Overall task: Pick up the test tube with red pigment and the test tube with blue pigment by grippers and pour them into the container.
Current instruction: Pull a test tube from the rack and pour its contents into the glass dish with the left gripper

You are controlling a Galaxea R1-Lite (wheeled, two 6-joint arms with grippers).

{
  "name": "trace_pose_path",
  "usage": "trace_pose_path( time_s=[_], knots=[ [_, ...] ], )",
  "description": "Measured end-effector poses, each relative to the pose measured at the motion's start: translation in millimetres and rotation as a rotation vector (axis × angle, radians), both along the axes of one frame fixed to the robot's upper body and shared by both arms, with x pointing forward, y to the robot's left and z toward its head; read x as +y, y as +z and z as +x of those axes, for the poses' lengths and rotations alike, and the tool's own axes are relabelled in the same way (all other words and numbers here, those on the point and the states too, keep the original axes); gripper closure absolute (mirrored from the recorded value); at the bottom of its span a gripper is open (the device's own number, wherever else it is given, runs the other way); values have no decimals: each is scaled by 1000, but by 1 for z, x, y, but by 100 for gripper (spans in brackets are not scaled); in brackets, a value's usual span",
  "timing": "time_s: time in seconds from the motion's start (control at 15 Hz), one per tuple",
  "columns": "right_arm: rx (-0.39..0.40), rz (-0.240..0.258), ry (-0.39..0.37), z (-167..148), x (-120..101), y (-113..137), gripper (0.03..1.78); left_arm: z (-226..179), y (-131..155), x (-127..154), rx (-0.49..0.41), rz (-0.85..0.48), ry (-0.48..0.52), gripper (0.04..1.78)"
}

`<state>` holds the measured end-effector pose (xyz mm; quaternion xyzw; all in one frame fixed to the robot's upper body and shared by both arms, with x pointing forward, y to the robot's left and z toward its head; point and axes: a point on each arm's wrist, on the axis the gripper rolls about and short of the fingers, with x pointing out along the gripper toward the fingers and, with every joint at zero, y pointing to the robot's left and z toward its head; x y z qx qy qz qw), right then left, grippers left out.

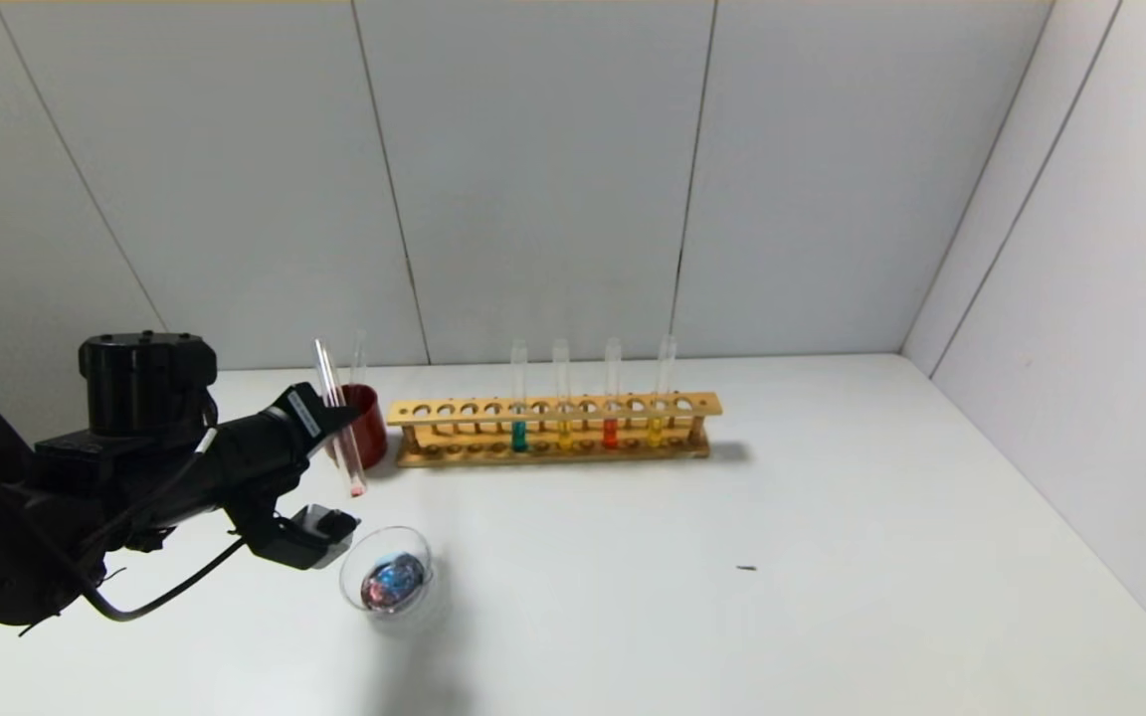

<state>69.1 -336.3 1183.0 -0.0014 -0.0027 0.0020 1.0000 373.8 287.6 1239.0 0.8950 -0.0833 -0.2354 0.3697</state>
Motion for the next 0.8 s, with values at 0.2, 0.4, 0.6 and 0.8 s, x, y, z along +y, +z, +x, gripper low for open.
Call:
trace_pose_path(
  time_s=[0.2,0.4,0.6,0.8],
  knots=[
    [0,0,0,0,0,0,6,-6,-4,-6,13,5,-19,151],
    [0,0,0,0,0,0,6,-9,-4,-7,13,7,-27,151],
    [0,0,0,0,0,0,6,-10,-2,-10,-14,4,-38,151],
    [0,0,0,0,0,0,6,-9,4,-14,-81,25,-69,151]
  ],
)
